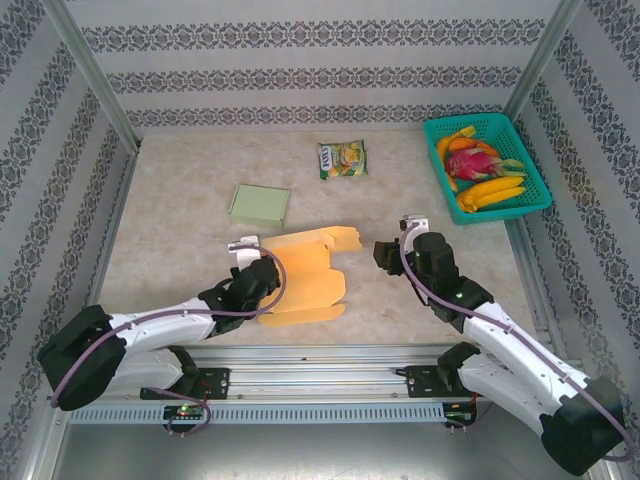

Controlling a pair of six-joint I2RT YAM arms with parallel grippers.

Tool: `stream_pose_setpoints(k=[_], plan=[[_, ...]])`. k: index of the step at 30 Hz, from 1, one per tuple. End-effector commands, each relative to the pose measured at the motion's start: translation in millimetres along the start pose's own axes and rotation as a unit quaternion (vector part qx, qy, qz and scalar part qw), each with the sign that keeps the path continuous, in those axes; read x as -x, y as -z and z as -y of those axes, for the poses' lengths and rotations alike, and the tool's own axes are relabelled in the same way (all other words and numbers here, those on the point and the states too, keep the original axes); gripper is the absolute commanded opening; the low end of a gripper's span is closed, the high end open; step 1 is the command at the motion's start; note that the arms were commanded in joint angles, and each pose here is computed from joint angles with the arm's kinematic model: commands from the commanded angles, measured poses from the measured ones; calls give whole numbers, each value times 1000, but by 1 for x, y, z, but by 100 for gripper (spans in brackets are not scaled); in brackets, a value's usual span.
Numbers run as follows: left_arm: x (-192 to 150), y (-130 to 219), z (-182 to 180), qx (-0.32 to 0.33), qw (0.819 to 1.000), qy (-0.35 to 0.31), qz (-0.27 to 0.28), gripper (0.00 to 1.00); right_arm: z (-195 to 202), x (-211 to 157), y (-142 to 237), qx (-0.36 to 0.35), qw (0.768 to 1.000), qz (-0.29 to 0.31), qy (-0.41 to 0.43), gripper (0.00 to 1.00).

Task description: Fold the paper box

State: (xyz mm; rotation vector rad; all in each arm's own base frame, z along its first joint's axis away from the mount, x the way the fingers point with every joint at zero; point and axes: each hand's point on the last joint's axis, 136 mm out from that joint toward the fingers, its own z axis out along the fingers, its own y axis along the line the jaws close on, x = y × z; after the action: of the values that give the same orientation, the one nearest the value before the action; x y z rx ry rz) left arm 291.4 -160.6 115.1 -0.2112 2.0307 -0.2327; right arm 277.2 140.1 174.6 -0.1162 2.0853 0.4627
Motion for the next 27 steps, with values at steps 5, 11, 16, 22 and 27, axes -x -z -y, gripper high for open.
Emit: stream_pose_setpoints(k=[5,11,16,22,27], plan=[[10,4,20,-73,997,-18,22,0,-25,-4,-13,77,994,-13,80,51],[10,9,18,-86,995,-27,31,0,-36,-10,-18,110,989,-21,95,51],[13,9,7,-62,997,-22,32,0,-71,-21,-14,187,975,-30,119,50],[13,9,9,-69,997,-14,28,0,-105,-35,-11,245,955,-56,154,51],[13,10,21,-99,995,-17,24,0,-112,-38,-16,248,954,-63,158,51]])
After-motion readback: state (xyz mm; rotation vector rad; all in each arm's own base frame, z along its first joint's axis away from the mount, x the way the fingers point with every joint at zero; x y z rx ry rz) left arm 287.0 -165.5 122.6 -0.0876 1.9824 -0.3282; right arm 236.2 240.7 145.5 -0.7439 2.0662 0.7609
